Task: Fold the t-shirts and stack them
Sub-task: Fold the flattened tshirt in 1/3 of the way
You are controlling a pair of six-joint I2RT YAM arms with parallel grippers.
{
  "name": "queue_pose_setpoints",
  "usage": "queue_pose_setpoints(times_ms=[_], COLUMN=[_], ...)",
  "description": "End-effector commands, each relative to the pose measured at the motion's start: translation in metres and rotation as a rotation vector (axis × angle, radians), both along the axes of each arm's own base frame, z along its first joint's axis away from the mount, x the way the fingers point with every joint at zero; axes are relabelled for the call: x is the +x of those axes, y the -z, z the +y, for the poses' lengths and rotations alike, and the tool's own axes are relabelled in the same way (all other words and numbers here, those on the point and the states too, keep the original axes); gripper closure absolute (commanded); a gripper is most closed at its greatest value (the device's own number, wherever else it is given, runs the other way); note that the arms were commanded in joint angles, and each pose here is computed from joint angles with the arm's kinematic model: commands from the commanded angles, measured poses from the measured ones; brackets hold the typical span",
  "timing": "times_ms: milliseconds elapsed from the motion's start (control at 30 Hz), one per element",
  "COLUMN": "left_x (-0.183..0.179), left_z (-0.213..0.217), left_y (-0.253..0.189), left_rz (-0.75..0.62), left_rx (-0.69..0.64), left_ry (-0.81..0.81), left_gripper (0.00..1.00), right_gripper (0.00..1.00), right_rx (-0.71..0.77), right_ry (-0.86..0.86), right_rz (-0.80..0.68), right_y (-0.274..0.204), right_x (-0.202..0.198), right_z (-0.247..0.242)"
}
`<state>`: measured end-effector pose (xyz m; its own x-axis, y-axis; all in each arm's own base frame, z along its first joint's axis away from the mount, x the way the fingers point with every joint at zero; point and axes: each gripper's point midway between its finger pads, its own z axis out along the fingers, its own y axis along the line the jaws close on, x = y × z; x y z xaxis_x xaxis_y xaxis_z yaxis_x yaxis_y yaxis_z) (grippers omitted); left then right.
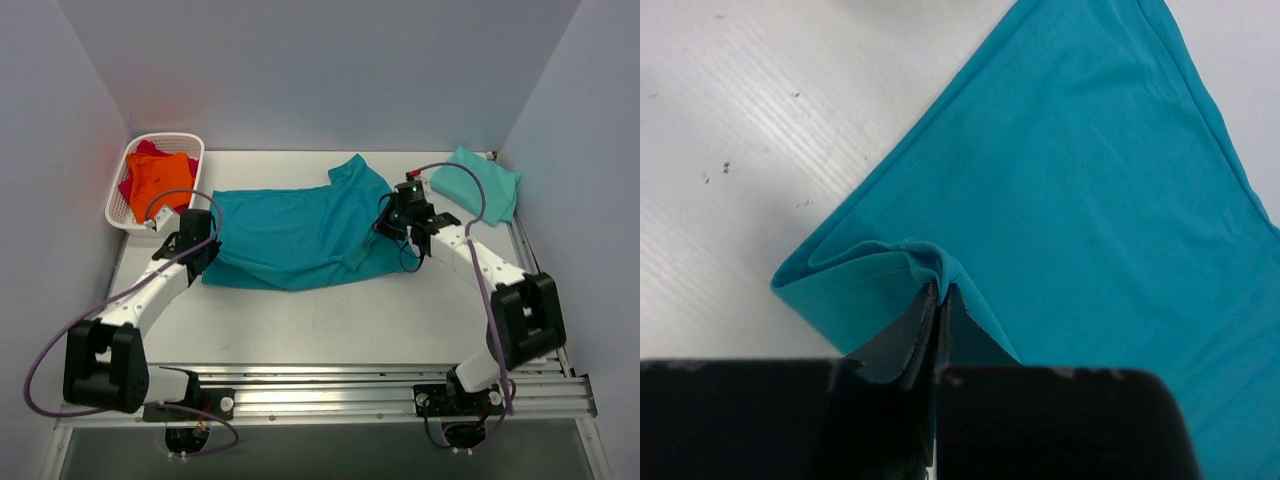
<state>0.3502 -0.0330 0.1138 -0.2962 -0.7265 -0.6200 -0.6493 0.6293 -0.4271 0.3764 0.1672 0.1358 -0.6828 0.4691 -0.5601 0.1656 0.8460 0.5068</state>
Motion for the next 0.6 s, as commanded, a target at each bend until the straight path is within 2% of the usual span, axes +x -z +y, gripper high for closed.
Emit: queue_pose_setpoints(times_ms=[0, 100, 133, 167, 267, 567], left_x=[0.045, 0.068, 0.074, 0.079, 0.098, 0.118], left_z=[-0.001, 0.012, 0.019, 0.021, 0.024, 0.032], left_y=[-0.013, 0.007, 0.027, 0.031, 0.047, 0.055], left_rz=[-0.07, -0.02, 0.027, 0.04, 0.073, 0.062], left_rx=[-0.042, -0.035, -0.035, -0.034, -0.051, -0.059], left_ry=[0.039, 0.017, 0.004, 0.008, 0.021, 0.028], left_gripper=[0.98, 0.98, 0.98, 0.98, 0.98, 0.98], right_gripper=[1.0, 1.0, 1.0, 1.0, 1.0, 1.0], right_rx=[-0.038, -0.071, -0.074, -0.092, -0.091, -0.091], right_ry=[0.064, 0.103, 0.114, 0.122, 0.143, 0.151], right_rz=[0.02, 0.07, 0.091, 0.142, 0.153, 0.119], right_y=[0.018, 0.047, 0.055, 0.077, 0.089, 0.073], right_x=[0.039, 0.07, 0.077, 0.082, 0.104, 0.132], right_z=[-0.003, -0.006, -0.007, -0.01, -0.013, -0.016])
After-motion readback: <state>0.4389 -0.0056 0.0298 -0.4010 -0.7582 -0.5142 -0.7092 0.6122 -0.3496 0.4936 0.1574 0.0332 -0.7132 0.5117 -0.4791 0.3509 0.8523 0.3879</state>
